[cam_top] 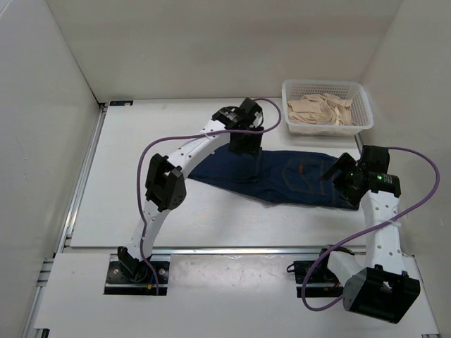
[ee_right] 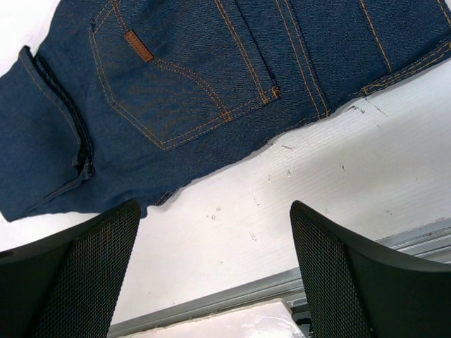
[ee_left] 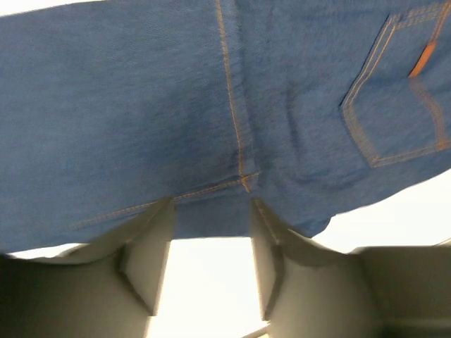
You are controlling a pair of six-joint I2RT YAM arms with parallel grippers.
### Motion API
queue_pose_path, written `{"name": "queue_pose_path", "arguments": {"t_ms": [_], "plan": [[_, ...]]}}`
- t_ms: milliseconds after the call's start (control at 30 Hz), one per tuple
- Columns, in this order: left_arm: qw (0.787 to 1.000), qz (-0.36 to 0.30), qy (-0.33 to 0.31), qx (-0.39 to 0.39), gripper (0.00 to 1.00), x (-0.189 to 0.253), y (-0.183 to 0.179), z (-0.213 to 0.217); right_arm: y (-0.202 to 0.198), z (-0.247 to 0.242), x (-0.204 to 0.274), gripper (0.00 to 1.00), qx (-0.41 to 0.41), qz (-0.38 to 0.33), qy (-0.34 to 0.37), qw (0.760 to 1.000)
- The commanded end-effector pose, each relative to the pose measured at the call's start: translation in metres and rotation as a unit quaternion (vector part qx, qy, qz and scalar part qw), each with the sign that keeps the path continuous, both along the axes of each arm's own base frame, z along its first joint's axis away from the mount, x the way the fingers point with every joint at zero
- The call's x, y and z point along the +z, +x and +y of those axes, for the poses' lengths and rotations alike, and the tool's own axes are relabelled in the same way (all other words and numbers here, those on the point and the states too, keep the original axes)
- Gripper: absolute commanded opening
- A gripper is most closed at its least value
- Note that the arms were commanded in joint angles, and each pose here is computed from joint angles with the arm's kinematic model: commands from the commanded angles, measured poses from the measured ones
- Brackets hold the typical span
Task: Fold and stack the trousers
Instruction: Fold the trousers
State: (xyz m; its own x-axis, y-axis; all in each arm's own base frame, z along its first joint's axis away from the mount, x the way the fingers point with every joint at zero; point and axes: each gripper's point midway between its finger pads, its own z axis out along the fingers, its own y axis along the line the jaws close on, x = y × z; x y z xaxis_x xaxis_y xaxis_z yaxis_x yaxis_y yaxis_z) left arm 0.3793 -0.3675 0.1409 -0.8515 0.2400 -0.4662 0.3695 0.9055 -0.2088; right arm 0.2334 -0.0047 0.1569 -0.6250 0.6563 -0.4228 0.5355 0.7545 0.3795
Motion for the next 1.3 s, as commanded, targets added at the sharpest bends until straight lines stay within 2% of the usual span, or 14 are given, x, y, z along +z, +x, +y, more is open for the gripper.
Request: {"name": "queue_pose_path", "arguments": {"t_ms": [0,133,233,300,500,600,733,767,833,1100,1267], "plan": [[1.0,0.015,-0.006,-0.017,0.74,-0.017,-0.008,-0.025,0.001,0.001,0.001,0.91,0.004,-0.007,0.004,1.0],[0.999,0.026,0.028,-0.024,0.77,-0.048,-0.012,-0.03,0.001,0.001,0.001,0.91,0.008,-0.007,0.001,1.0],[0.998,0.021,0.032,-0.046,0.72,-0.057,-0.012,-0.038,-0.001,0.003,-0.001,0.91,0.011,0.001,0.007,1.0],[0.997,0.007,0.039,-0.062,0.72,-0.058,-0.02,-0.052,-0.001,0.003,-0.001,0.91,0.011,0.001,0.007,1.0],[0.993,-0.004,0.113,-0.033,0.7,-0.084,-0.016,-0.031,0.0,0.004,-0.003,0.91,0.013,0.005,0.012,1.0],[0.991,0.004,0.134,-0.03,0.65,-0.098,-0.019,-0.023,-0.002,0.005,-0.006,0.91,0.017,0.01,0.011,1.0],[0.99,0.007,0.137,-0.031,0.43,-0.101,-0.02,-0.021,-0.002,0.005,-0.006,0.91,0.017,0.01,0.011,1.0],[0.991,0.003,0.133,-0.03,0.26,-0.095,-0.02,-0.022,-0.002,0.005,-0.006,0.91,0.017,0.01,0.011,1.0],[0.992,-0.005,0.124,-0.029,0.1,-0.085,-0.018,-0.025,-0.002,0.005,-0.006,0.91,0.017,0.01,0.011,1.0],[0.994,-0.076,0.078,-0.024,0.1,0.013,-0.019,-0.012,-0.001,0.003,0.001,0.91,0.015,0.001,0.005,1.0],[0.995,-0.066,0.068,-0.038,0.1,0.024,-0.033,-0.005,-0.001,0.006,0.002,0.91,0.015,-0.001,0.015,1.0]]}}
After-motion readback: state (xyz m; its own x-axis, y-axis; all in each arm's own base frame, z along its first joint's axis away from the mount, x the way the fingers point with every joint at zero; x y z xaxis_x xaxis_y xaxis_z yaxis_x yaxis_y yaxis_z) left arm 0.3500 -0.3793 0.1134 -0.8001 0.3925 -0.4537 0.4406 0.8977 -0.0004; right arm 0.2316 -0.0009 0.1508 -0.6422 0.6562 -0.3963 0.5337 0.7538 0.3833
